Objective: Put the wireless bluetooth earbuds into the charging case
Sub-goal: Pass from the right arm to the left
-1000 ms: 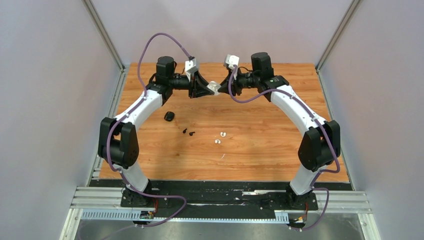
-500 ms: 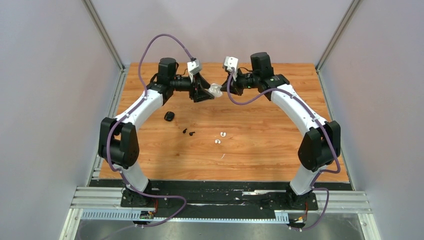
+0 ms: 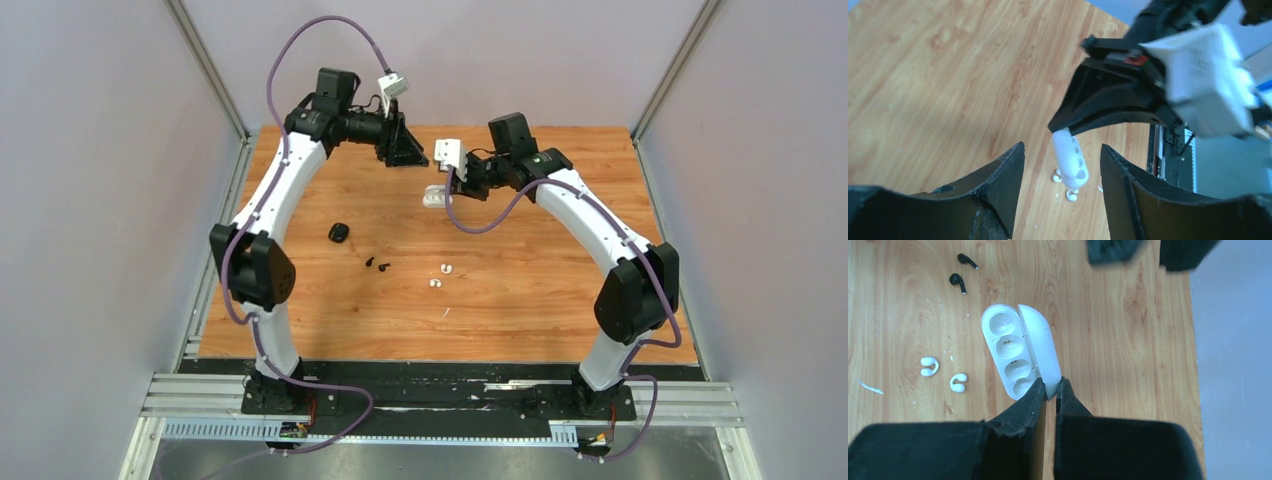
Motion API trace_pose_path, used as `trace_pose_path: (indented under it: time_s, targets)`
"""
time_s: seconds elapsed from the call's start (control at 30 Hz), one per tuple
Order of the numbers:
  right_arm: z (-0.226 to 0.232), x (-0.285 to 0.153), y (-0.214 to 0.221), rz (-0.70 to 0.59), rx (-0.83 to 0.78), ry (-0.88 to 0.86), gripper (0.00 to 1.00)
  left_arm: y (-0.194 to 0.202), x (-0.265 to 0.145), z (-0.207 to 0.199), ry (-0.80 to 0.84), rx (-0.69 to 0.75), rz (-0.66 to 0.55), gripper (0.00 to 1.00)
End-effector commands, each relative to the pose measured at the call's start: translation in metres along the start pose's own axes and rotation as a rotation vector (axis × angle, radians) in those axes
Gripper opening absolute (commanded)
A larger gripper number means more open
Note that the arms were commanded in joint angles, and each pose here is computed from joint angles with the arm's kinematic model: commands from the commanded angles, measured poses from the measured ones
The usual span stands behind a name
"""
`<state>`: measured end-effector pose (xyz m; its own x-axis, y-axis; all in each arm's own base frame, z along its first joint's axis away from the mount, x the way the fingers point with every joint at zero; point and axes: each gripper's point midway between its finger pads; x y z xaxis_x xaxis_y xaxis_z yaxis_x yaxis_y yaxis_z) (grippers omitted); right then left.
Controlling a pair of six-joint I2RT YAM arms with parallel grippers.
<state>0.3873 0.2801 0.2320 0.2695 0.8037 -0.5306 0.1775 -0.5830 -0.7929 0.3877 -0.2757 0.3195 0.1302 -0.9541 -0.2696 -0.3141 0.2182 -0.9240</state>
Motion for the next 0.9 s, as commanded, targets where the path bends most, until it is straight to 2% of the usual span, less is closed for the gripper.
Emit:
trace_pose_path:
  time_s: [0.0, 0.1, 0.5, 0.73, 0.87]
  targets:
    - [-0.009, -0.001, -0.024, -0.011, -0.146, 0.018, 0.00, 0.039, 0.010, 0.008, 0.049, -0.343, 0.141, 0.62]
    - [-0.006, 0.004, -0.028, -0.004, -0.182, 0.007, 0.00, 0.044, 0.014, 0.010, 0.080, -0.405, 0.155, 0.60]
    - [-0.004, 0.016, -0.025, 0.036, -0.191, -0.006, 0.00, 0.049, 0.018, 0.003, 0.161, -0.454, 0.163, 0.55]
    - [-0.010, 0.020, -0.024, 0.049, -0.167, 0.004, 0.00, 0.060, 0.020, 0.003, 0.140, -0.436, 0.193, 0.55]
    - [-0.012, 0.023, -0.029, 0.040, -0.167, 0.005, 0.00, 0.065, 0.023, 0.005, 0.122, -0.428, 0.201, 0.51]
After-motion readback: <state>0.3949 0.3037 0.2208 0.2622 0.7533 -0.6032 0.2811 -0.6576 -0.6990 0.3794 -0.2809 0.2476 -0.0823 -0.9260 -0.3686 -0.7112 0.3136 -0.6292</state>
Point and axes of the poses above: each gripper's point midway between its finger pads, its own x axis out along the fingers, its own z axis along the line the jaws close on, y = z × x, and after that the axes turned 3 degrees about x, right-handed
